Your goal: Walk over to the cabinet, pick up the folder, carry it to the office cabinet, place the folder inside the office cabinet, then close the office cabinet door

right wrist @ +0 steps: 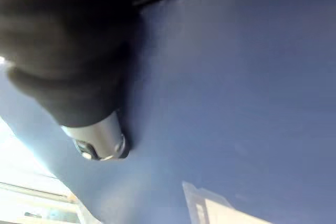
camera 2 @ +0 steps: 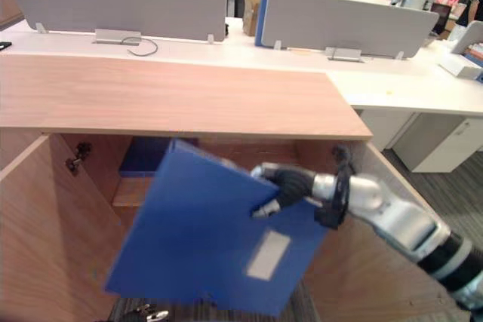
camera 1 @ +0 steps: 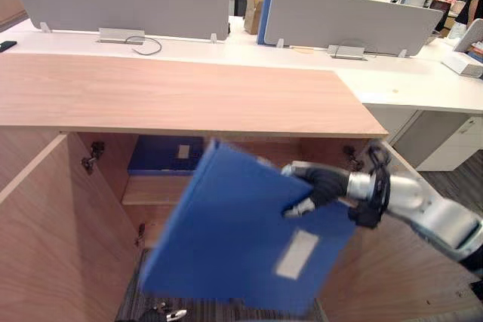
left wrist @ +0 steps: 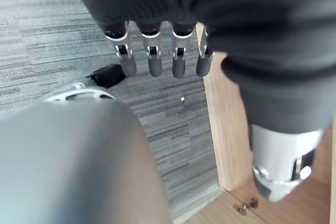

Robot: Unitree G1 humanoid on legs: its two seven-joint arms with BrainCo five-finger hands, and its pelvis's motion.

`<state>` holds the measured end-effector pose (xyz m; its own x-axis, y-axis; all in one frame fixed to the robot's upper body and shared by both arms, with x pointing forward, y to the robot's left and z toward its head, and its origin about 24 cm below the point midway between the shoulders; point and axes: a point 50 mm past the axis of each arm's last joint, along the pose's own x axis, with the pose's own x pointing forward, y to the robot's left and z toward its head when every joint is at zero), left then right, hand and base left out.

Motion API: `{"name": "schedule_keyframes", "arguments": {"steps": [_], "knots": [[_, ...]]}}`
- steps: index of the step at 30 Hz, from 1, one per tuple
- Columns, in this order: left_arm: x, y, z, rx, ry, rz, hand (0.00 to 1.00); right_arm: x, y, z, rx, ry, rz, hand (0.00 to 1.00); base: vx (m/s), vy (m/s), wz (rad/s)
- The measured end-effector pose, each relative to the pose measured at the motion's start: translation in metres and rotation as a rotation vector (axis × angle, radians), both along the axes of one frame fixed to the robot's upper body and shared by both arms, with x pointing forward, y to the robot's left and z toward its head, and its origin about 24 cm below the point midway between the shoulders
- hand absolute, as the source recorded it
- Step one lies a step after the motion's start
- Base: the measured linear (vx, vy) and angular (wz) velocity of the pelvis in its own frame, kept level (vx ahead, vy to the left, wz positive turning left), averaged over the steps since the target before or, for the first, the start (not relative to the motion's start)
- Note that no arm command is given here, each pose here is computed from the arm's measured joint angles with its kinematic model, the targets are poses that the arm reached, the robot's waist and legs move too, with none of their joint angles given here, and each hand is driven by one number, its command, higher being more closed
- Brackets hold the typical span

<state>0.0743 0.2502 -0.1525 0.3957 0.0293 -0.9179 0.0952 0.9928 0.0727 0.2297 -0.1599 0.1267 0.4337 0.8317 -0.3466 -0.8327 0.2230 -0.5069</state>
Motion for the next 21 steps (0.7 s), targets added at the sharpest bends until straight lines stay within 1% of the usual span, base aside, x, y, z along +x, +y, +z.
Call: {"name": "schedule_keyframes", "arguments": {"steps": [2,3,8,9,11,13,14,15,16,17,18,19,21], "knots": [[-0.005,0.002,-0.001,0.019,0.010,0.029,0.00,-0.003,0.002,-0.022,-0.089,-0.002,0.015,1.00,-0.04,0.000,-0.21],[-0.006,0.001,-0.002,0.019,0.012,0.042,0.00,-0.002,0.002,-0.031,-0.109,0.006,0.012,1.00,-0.04,0.013,-0.26],[-0.006,-0.007,-0.005,0.026,0.019,0.056,0.00,0.013,0.010,-0.125,-0.365,0.045,-0.097,1.00,-0.01,0.010,-0.04],[-0.005,-0.008,-0.005,0.026,0.016,0.057,0.00,0.015,0.011,-0.133,-0.393,0.047,-0.107,1.00,0.00,0.000,0.00],[0.003,-0.012,-0.003,0.025,-0.016,0.054,0.00,0.028,0.010,-0.151,-0.478,0.030,-0.166,1.00,-0.02,0.010,-0.04],[0.026,-0.014,0.004,0.034,-0.094,0.042,0.00,0.052,-0.005,-0.151,-0.481,0.045,-0.325,1.00,-0.09,0.009,-0.11],[0.037,-0.016,0.007,0.031,-0.127,0.038,0.00,0.066,-0.016,-0.145,-0.445,0.059,-0.438,1.00,-0.12,0.020,-0.18],[0.048,-0.020,0.010,0.018,-0.163,0.042,0.00,0.084,-0.033,-0.133,-0.337,0.086,-0.621,1.00,-0.12,0.033,-0.29],[0.052,-0.021,0.011,0.014,-0.180,0.043,0.00,0.094,-0.039,-0.124,-0.263,0.084,-0.709,1.00,-0.08,0.057,-0.58],[0.059,-0.020,0.015,0.013,-0.211,0.053,0.00,0.114,-0.048,-0.103,-0.087,0.082,-0.868,1.00,-0.11,0.073,-0.87],[0.064,-0.018,0.019,0.009,-0.250,0.077,0.00,0.131,-0.052,-0.081,0.101,0.079,-0.988,1.00,-0.13,0.075,-0.92],[0.067,-0.017,0.021,0.010,-0.267,0.086,0.00,0.137,-0.052,-0.072,0.210,0.091,-1.041,1.00,-0.16,0.059,-0.82],[0.078,-0.015,0.029,0.022,-0.337,0.105,0.00,0.149,-0.055,-0.052,0.560,0.166,-1.188,1.00,-0.16,0.056,-0.32]]}}
